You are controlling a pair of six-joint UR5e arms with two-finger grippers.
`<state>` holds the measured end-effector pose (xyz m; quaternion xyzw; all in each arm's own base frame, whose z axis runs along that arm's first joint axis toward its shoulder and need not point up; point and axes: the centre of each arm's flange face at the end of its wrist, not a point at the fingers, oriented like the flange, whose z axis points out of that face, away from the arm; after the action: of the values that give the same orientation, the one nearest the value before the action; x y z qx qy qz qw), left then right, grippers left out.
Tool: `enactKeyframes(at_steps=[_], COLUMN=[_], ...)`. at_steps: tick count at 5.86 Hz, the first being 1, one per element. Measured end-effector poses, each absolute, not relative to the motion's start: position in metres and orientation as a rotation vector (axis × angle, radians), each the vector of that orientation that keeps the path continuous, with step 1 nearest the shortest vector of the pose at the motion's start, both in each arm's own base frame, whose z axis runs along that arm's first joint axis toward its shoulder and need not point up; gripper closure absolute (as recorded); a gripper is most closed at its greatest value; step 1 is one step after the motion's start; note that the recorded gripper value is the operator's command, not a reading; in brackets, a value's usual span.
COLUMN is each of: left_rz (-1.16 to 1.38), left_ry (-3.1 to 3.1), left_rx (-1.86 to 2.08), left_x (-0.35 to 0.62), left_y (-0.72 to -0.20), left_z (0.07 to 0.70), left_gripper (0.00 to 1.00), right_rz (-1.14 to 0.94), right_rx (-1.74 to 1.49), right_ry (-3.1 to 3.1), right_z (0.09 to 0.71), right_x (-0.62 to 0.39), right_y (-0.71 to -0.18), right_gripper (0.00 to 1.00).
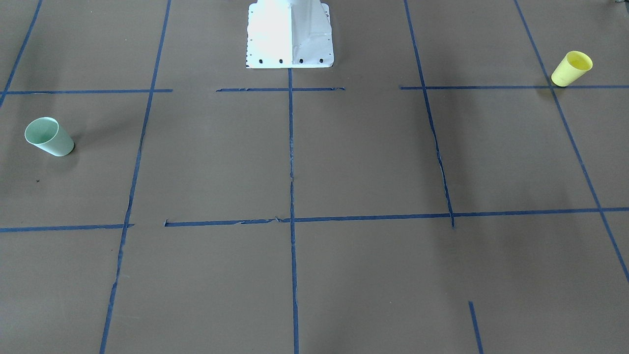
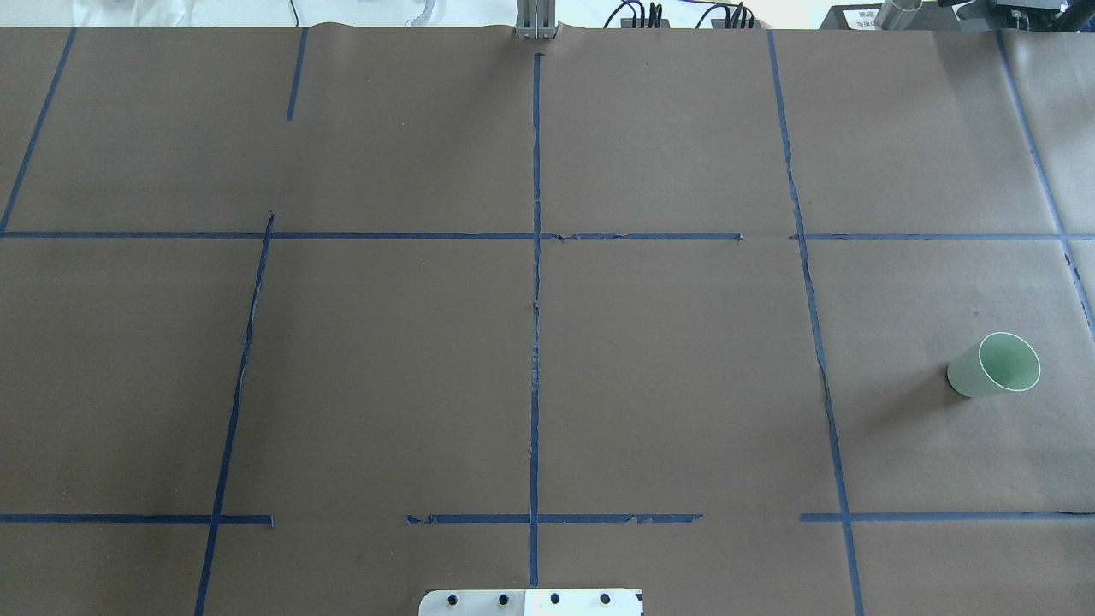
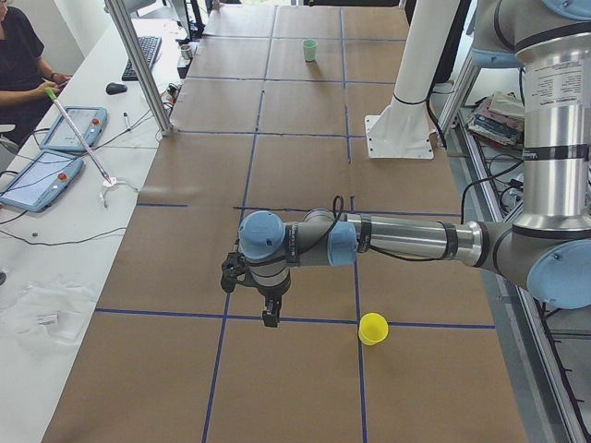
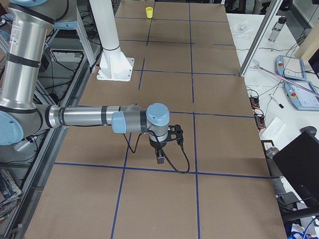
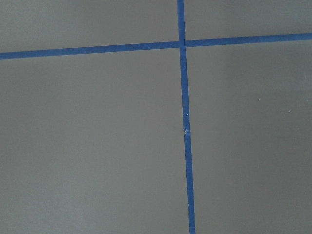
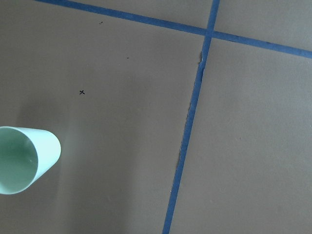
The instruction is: Transfer and stack yellow cup on green cup
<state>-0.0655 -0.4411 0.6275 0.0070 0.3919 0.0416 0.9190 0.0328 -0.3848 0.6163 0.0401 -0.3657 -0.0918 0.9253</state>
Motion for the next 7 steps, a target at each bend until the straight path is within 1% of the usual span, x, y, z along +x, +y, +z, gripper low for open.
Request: enactKeyframes(at_steps=[2, 4, 5, 7], left_rz=[0.026, -0.21, -0.319, -0.525], left_ry=[0.841, 0.843, 0.803, 0.643], left_rx=[-0.008, -0.132, -0.196, -0.238], left_x=[-0.027, 0.029, 0.072, 0.148], left_y=[-0.449, -0.455, -0.461, -0.456], left_z=[0.579, 0.524, 0.499, 0.477], left_gripper=[0.0, 0.0, 0.0, 0.0], right_rz=[-0.191, -0.193, -0.193, -0.193], right_rx=[0.078, 0.078, 0.076, 0.073], right_ry=[-0.752, -0.751, -0.751, -0.748], right_z=[0.619, 0.62, 0.621, 0.623], right_x=[0.033, 0.033, 0.033, 0.034], right_y=[-0.381, -0.38, -0.379, -0.377], right_gripper=[0.0, 0.0, 0.0, 0.0])
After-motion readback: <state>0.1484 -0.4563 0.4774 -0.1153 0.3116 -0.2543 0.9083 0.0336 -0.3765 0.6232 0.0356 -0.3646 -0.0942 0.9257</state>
